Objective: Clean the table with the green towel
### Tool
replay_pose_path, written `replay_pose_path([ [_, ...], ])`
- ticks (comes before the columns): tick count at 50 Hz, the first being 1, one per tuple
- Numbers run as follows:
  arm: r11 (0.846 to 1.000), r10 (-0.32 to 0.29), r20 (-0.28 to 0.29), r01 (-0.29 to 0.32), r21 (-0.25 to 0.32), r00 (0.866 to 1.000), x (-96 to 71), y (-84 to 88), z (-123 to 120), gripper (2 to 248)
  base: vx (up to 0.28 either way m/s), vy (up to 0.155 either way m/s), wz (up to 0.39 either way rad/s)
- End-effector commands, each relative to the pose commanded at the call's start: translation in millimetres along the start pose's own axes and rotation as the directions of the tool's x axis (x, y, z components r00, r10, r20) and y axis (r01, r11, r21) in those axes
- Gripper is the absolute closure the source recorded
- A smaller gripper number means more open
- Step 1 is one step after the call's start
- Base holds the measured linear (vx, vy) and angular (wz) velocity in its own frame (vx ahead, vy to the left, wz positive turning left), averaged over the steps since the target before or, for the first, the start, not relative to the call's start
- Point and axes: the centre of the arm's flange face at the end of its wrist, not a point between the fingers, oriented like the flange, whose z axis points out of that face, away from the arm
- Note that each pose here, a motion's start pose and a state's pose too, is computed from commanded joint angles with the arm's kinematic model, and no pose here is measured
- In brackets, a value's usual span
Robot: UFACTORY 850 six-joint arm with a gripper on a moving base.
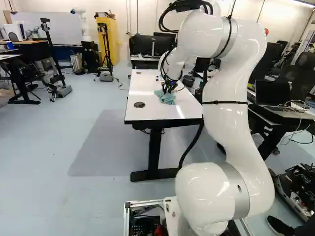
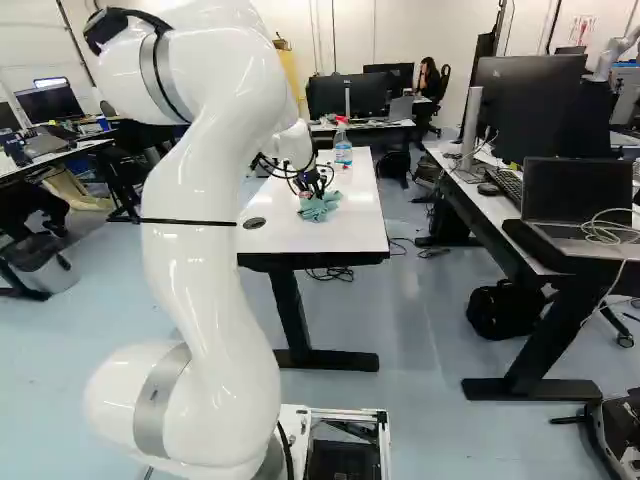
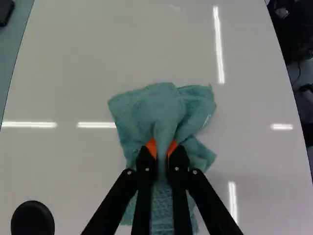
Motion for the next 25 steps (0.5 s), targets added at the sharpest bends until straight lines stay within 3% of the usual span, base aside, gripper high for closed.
replay_pose_path([
  [25, 0.999, -0.037, -0.036, 0.038, 0.024, 0.999, 27.6, -32.3, 22.1, 207, 0.000, 0.000, 0.000],
])
